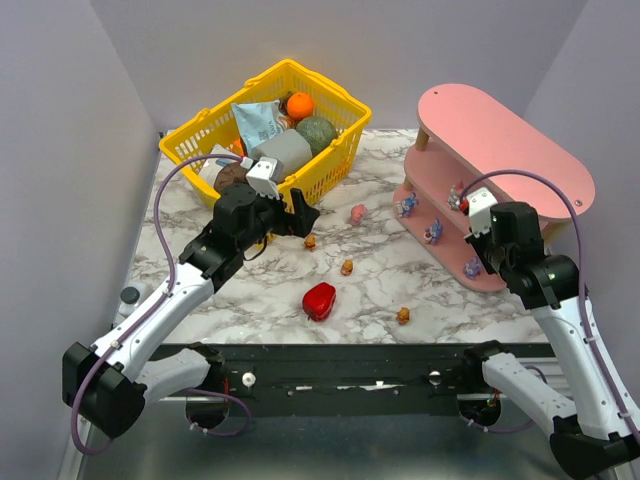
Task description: Place and organize the plastic toys onto the shelf
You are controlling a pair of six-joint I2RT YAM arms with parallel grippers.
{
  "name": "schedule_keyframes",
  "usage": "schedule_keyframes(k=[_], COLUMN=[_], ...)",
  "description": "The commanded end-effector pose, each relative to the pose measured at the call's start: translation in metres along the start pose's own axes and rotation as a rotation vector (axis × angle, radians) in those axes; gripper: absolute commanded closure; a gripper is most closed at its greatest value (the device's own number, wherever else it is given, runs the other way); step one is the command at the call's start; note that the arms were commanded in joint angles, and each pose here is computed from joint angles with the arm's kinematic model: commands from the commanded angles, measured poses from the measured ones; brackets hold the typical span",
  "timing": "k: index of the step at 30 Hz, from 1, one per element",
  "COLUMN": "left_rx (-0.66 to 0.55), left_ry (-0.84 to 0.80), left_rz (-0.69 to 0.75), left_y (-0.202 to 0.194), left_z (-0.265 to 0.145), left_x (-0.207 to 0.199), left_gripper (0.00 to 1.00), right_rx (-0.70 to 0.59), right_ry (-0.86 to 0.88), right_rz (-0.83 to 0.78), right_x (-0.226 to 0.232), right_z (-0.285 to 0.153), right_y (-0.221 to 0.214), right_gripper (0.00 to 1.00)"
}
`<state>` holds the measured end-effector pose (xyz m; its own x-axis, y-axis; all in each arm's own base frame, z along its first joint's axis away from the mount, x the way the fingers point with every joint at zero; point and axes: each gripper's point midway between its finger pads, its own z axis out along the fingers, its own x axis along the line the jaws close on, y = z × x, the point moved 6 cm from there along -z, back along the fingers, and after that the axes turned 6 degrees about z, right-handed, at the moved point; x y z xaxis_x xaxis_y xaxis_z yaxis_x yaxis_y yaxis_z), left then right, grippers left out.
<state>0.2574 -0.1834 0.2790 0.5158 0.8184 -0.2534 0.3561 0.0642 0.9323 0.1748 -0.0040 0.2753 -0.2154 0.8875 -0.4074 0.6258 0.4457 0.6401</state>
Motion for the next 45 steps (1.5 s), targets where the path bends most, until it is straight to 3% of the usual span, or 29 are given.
schedule_keyframes(k=[1, 17, 29, 40, 45], left_rx=[-0.062, -0.052, -0.049, -0.047, -0.049], left_ry=[-0.037, -0.032, -0.029, -0.027, -0.019], left_rz=[-0.002, 0.001, -0.001, 0.0, 0.008], left_y=[0.021, 0.021, 0.02, 0.02, 0.022], left_z=[-0.001, 0.003, 0.004, 0.003, 0.002], left_x=[-0.007, -0.006, -0.005, -0.005, -0.005], left_gripper=[0.01, 0.01, 0.01, 0.01, 0.01], right_rx=[-0.006, -0.045, -0.033, -0.128, -0.21], right_ry=[-0.078, -0.256, -0.284, 0.133, 0.267], right_rz=[0.013, 0.066, 0.059, 0.093, 0.135], right_x=[-0.007, -0.03, -0.034, 0.005, 0.01], right_z=[0.004, 0.009, 0.008, -0.015, -0.032], right_y=[-0.004, 0.003, 0.0, 0.016, 0.048], right_gripper=[0.9, 0.91, 0.91, 0.9, 0.82])
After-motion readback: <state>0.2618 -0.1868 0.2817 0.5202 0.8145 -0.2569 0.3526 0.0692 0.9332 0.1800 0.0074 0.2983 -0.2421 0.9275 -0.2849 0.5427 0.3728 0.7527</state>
